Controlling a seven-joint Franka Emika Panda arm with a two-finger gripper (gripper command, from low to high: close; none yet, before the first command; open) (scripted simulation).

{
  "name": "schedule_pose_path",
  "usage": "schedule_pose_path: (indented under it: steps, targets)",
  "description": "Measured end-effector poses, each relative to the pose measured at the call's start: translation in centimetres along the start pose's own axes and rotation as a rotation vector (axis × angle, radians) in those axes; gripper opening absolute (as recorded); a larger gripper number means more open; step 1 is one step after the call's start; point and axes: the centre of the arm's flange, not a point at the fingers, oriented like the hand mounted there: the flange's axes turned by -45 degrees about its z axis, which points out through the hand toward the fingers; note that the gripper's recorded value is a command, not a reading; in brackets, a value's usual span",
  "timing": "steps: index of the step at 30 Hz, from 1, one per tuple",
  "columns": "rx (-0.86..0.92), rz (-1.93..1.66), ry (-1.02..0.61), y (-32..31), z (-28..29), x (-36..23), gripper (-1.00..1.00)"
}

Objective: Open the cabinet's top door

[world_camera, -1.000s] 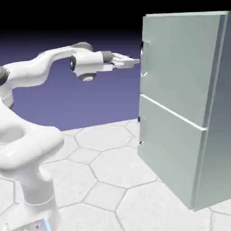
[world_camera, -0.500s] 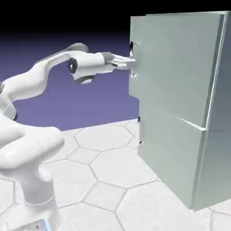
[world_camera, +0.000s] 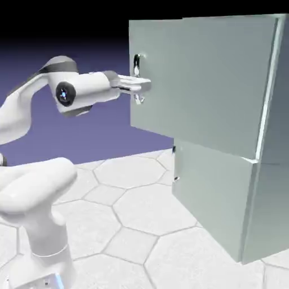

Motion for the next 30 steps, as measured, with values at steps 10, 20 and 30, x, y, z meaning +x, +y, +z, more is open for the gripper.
schedule_pose_path:
  steps: [10,20,30]
  targets:
    - [-0.156,0.002,-0.004,-2.7,-6.2,0.0,-1.0]
    - [-0.265,0.0,0.0,-5.3,-10.2,0.0,-1.0]
    - [-0.451,0.0,0.0,-10.5,-16.3,0.0,-1.0]
